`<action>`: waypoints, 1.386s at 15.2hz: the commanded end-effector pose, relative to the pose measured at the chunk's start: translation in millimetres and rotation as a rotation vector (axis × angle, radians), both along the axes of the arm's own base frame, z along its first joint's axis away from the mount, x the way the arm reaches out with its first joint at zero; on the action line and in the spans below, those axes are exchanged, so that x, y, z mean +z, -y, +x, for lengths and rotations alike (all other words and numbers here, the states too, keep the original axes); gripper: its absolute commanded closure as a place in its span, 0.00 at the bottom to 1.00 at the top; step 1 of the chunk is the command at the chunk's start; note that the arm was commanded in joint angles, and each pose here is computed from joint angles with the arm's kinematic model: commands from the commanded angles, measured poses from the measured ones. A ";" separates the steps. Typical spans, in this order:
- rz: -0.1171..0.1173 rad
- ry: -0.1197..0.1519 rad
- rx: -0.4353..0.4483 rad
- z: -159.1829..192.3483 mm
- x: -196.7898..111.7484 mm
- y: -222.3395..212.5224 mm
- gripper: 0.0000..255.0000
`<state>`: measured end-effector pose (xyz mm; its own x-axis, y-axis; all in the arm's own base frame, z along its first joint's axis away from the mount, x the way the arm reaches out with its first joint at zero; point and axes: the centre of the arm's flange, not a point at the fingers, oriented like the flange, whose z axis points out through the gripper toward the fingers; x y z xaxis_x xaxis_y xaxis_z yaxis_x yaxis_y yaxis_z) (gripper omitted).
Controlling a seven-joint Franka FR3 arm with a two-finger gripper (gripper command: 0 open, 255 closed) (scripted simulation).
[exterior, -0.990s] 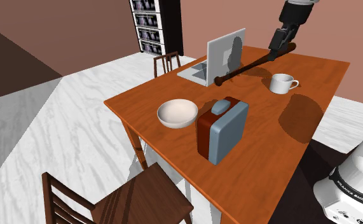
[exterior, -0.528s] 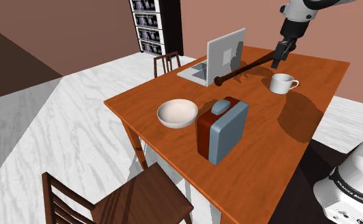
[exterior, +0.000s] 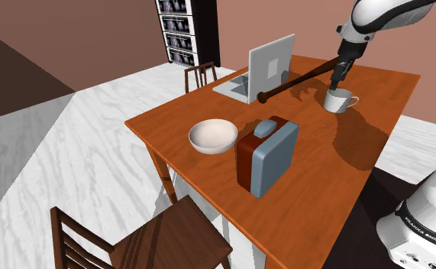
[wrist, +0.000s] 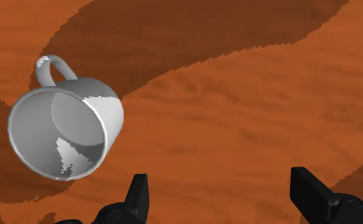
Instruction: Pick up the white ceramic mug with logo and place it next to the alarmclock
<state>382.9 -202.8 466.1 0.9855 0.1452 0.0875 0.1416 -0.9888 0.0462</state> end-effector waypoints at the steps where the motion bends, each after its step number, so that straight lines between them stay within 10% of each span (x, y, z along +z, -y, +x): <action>1: -0.005 -0.006 0.008 5.2 -16.6 19.0 0.00; 9: -0.017 -0.031 0.032 24.9 -76.1 100.0 0.00; 21: -0.017 -0.031 0.032 27.5 -115.9 101.9 0.00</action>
<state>410.4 -304.7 350.4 0.9825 0.1783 0.0545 0.1752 -0.9828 0.0576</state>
